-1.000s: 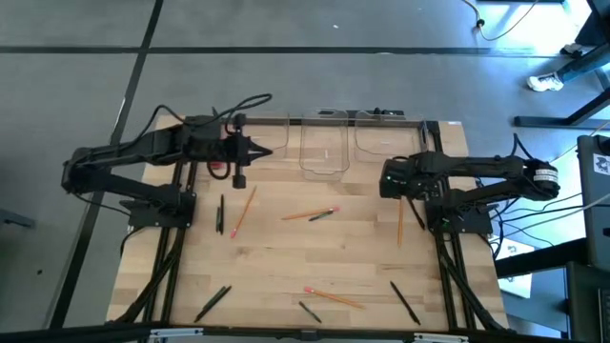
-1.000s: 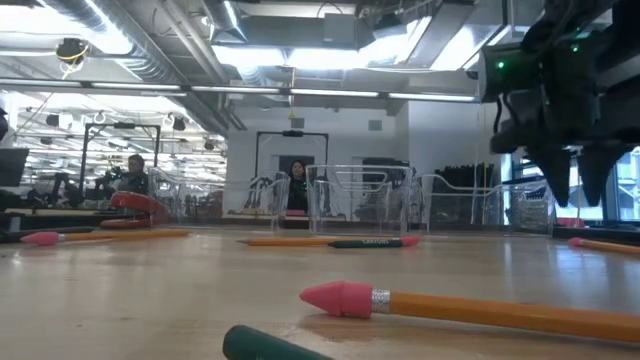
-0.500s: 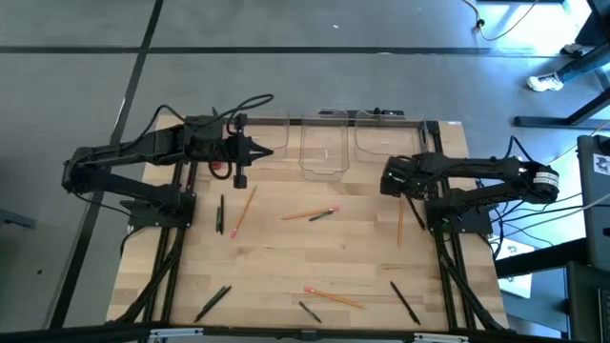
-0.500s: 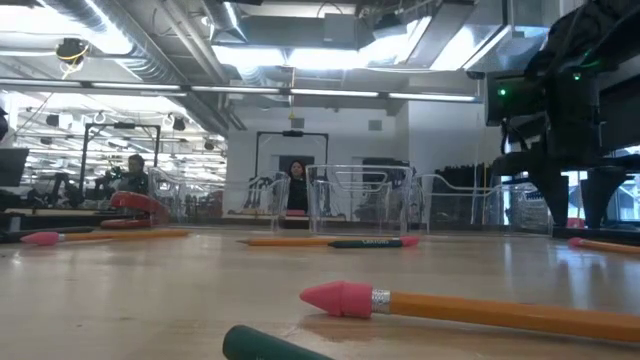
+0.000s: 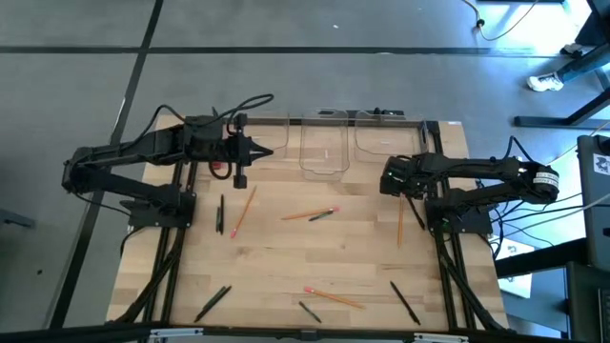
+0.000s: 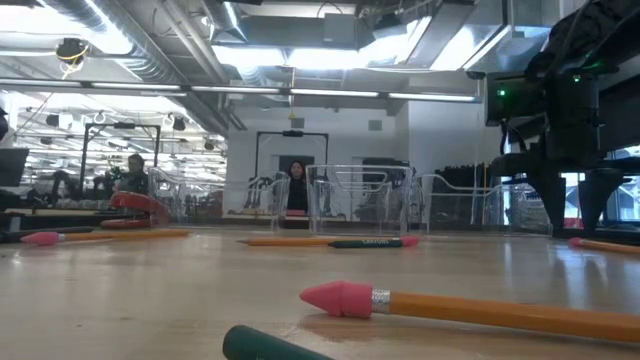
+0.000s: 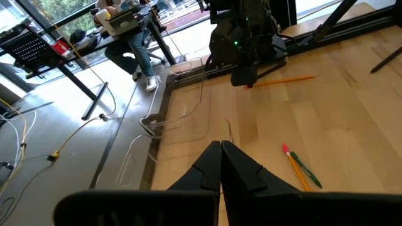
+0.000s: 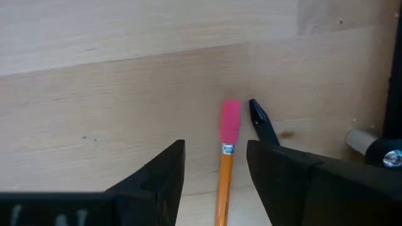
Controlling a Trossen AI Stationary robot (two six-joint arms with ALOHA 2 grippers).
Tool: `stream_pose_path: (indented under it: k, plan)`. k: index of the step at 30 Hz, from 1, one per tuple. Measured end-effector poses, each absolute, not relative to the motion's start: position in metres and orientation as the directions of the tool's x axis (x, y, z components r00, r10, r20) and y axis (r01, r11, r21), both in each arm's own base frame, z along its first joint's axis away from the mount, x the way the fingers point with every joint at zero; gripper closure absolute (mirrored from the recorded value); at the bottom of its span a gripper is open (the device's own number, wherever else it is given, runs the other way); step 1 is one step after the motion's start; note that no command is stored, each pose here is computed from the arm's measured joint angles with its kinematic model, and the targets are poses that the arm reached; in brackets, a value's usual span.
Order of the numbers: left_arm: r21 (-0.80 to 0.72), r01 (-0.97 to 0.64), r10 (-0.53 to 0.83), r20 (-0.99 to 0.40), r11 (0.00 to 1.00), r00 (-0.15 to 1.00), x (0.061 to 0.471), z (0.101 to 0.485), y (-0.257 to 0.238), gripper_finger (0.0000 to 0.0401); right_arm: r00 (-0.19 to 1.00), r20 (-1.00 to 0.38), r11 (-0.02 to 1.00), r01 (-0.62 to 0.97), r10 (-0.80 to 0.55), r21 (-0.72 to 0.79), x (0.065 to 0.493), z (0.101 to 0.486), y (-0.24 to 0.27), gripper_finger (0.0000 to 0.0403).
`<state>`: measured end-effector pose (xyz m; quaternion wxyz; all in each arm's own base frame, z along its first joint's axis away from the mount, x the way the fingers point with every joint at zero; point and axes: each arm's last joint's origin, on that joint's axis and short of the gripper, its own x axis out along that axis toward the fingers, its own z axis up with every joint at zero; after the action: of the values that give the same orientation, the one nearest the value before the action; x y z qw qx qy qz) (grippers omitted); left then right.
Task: Sort crayons/erasers/pens/pencils in bins
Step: Put the orange pencil into the right transparent bin
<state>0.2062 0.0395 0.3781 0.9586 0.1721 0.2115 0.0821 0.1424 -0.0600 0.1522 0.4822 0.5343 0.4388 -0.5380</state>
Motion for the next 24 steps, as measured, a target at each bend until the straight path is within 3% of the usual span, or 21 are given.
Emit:
stream_pose_path:
  k: [24]
  plan:
    - [0.365, -0.085, 0.230, -0.377, 0.927, 0.897, 0.206, 0.378, 0.040, 0.0401, -0.016, -0.999, -0.122, 0.992, -0.032, -0.012, 0.159, 0.130, -0.067, 0.0229]
